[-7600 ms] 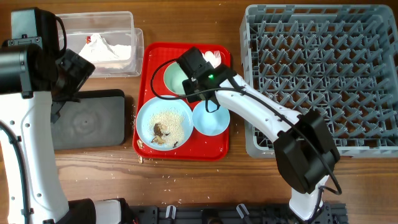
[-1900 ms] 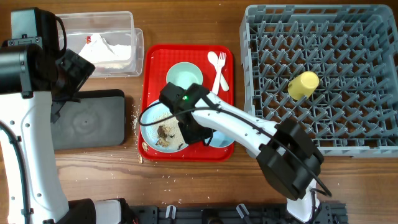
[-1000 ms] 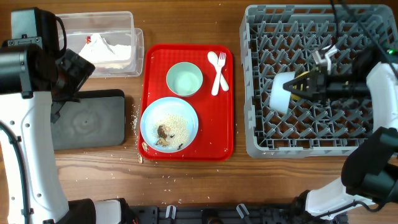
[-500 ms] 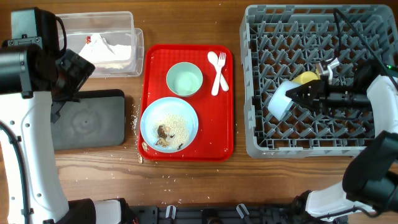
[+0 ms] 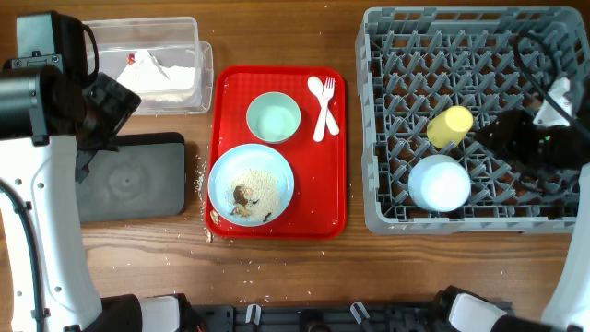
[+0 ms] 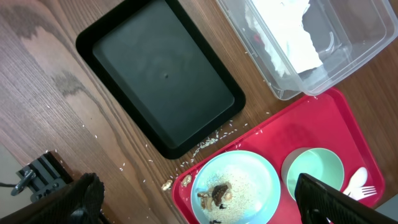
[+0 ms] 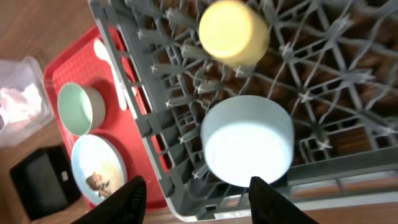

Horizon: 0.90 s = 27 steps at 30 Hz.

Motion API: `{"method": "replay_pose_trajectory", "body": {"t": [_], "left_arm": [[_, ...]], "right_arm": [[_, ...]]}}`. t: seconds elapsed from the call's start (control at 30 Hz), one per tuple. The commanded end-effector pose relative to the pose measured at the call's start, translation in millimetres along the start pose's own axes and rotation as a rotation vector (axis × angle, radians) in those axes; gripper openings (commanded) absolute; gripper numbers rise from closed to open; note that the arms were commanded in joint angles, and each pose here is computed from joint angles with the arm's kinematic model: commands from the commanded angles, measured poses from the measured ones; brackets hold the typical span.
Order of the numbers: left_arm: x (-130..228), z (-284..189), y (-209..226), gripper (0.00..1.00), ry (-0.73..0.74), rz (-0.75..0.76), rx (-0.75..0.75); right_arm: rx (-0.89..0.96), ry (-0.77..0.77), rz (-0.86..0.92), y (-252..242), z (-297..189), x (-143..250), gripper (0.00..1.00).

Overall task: Sort waste into correct bins and load items into the dishwasher rack
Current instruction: 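Place the light-blue bowl upside down in the dish rack, then reach the right gripper to the mint bowl on the red tray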

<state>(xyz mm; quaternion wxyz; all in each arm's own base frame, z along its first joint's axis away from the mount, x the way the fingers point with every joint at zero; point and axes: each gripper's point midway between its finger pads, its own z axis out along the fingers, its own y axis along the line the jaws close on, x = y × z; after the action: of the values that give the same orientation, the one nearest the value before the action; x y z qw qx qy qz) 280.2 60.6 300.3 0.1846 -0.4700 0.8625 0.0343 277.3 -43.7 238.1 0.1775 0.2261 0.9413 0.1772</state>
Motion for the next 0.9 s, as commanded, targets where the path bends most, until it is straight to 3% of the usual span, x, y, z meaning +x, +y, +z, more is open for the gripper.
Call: {"method": "replay_pose_trajectory", "body": {"t": [0.0, 0.27, 0.37, 0.47, 0.53, 0.7, 0.87], "left_arm": [[-2, -1, 1, 1.00, -0.003, -0.023, 0.002], [-2, -1, 1, 1.00, -0.003, -0.023, 0.002], [-2, -1, 1, 1.00, -0.003, -0.023, 0.002], [-2, -1, 1, 1.00, -0.003, -0.023, 0.002], [-2, -1, 1, 1.00, -0.003, -0.023, 0.002], [-2, -1, 1, 1.00, -0.003, -0.023, 0.002], [-2, -1, 1, 1.00, -0.003, -0.023, 0.002]], "right_arm": [[0.038, -0.057, 0.004, -2, -14, -4, 0.55], [-0.022, 0.028, -0.159, 46, 9, 14, 0.50], [-0.130, 0.026, -0.309, 108, 25, 25, 0.51], [-0.234, -0.040, -0.464, 181, 41, 35, 0.80], [-0.230, -0.072, -0.529, 214, 56, 40, 0.85], [-0.156, 0.100, -0.769, 291, 124, 74, 0.87], [-0.055, 0.085, -0.877, 330, 205, 84, 0.83]]}}
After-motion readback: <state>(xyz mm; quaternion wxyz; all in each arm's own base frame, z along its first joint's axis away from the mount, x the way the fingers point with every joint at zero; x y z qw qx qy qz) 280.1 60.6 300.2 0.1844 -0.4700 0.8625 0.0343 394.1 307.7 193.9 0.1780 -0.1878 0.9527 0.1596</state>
